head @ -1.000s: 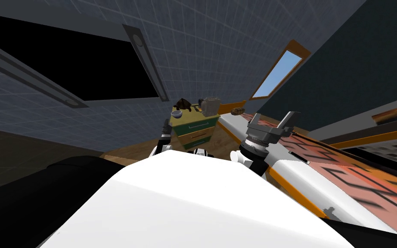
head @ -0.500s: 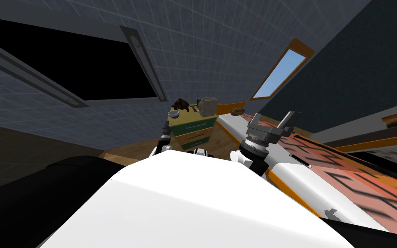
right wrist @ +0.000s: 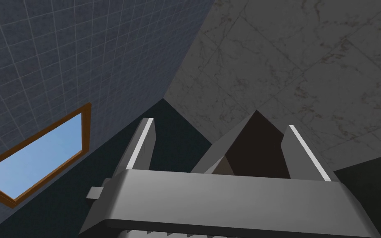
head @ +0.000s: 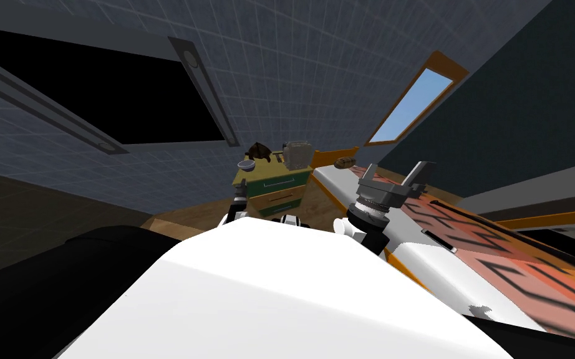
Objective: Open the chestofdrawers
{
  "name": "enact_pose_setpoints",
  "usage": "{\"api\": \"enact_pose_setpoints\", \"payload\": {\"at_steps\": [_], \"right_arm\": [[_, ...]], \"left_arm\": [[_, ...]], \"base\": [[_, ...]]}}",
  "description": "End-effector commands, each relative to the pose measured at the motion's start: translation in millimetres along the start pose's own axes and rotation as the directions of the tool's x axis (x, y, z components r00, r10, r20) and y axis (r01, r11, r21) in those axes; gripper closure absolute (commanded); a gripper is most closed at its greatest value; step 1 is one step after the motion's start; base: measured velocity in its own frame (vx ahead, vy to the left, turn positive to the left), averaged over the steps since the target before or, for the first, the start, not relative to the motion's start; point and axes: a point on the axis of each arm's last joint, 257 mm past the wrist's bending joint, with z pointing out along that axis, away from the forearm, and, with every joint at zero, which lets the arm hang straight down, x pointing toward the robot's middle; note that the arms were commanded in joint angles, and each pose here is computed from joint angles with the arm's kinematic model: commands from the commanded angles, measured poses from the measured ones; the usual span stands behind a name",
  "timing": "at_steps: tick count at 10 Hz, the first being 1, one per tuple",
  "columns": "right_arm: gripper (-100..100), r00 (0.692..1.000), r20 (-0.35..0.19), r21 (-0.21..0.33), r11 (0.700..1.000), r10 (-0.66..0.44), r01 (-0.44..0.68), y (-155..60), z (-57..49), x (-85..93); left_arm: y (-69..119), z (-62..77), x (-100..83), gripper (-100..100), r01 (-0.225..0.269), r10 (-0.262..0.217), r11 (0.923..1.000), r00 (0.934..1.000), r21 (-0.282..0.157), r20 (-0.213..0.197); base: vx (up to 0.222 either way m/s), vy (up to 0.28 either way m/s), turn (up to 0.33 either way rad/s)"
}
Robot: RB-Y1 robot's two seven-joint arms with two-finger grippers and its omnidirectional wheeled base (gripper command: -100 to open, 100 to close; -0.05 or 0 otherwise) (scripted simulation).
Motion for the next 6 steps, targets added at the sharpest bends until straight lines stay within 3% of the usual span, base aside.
{"api": "enact_pose_setpoints", "payload": {"at_steps": [1,6], "right_arm": [[0,1.0,0.0,0.0,1.0,0.0,0.0,0.0,0.0,0.0],[0,1.0,0.0,0.0,1.0,0.0,0.0,0.0,0.0,0.0]], "left_arm": [[25.1,-13.7,3.6,-100,0.015,-0.015,0.9982,0.9999,-0.059,0.002],[50.1,-25.1,-6.1,-100,0.028,-0.025,0.9945,0.9992,-0.101,0.032]], "base": [[0.046,-0.119,0.036],[0.027,-0.094,0.027]]}}
